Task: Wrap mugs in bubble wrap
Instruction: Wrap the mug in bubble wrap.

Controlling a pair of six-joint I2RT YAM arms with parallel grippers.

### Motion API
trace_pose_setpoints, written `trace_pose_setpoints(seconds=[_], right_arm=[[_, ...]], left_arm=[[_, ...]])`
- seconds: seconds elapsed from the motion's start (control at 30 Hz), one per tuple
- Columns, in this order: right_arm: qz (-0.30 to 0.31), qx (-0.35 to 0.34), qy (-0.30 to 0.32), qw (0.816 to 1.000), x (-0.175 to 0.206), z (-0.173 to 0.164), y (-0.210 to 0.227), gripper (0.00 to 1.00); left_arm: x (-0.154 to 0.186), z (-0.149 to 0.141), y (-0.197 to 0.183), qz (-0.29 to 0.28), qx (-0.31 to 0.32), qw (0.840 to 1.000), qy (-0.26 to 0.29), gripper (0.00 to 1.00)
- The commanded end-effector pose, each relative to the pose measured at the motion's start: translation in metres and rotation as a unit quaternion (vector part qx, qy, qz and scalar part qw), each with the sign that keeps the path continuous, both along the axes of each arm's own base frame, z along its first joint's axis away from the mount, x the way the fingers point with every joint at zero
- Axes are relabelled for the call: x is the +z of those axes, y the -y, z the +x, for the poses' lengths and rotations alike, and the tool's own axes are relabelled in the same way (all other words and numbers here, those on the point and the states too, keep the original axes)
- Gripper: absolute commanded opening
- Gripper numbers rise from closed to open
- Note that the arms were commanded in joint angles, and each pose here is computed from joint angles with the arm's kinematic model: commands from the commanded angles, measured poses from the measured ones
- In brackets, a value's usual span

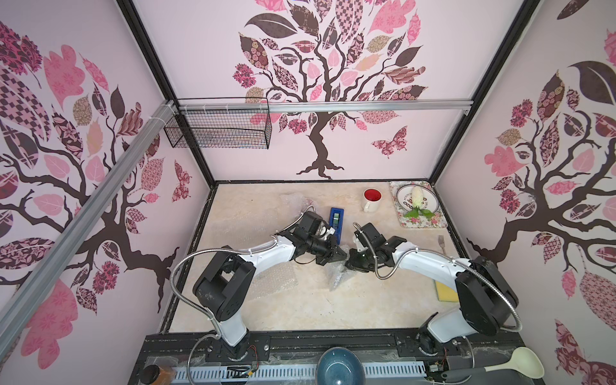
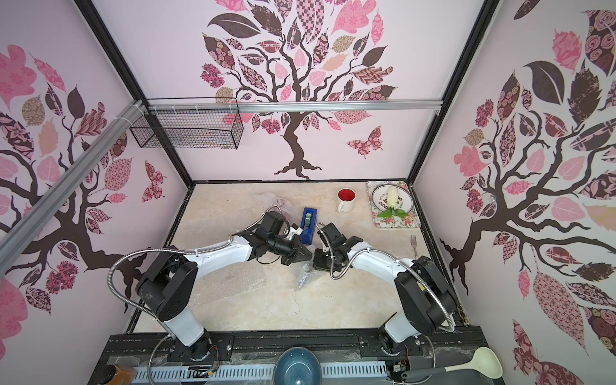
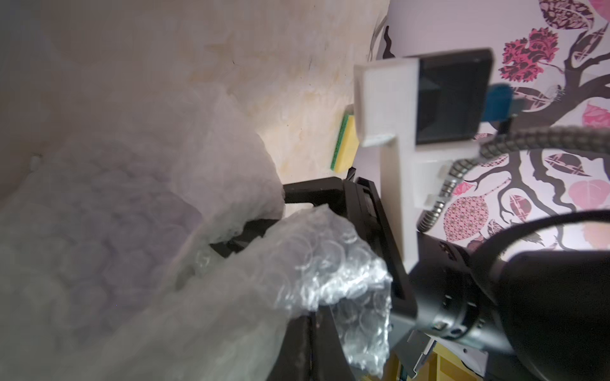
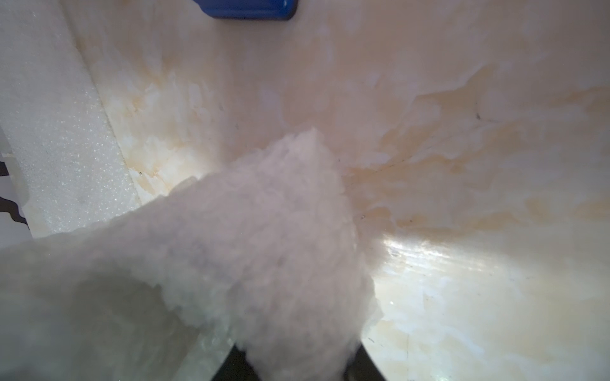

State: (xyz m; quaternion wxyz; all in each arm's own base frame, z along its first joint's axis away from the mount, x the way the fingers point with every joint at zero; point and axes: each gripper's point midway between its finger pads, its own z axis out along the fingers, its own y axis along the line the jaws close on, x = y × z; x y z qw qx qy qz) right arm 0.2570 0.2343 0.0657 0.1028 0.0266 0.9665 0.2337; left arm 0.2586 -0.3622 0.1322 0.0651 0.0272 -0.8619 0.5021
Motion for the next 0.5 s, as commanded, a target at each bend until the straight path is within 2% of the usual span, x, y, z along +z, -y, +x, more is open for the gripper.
trace_pose_setpoints(seconds=[0.0,0.2,0.37,0.47], right_arm=[[0.015,-0.003,0.011,1.000,0.015,0.003,-0.007,0.30],[0.028,-0.016,0.023,0.999,0.034,0.006,-0.007,0.37],[0.018,-0.040,0.034,0.998,0.052,0.008,0.002,0.55],[0.015,-0.059,0.046,0.997,0.065,0.010,0.010,0.62]], left_arm=[[-0.012,0.006,-0.001,0.029,0.000,1.000,0.012,0.00],[-0.039,-0.001,-0.016,0.060,-0.005,0.998,-0.010,0.00],[-0.042,-0.005,-0.016,0.060,-0.022,0.998,-0.010,0.00],[-0.041,-0.006,-0.015,0.057,-0.029,0.998,-0.007,0.00]])
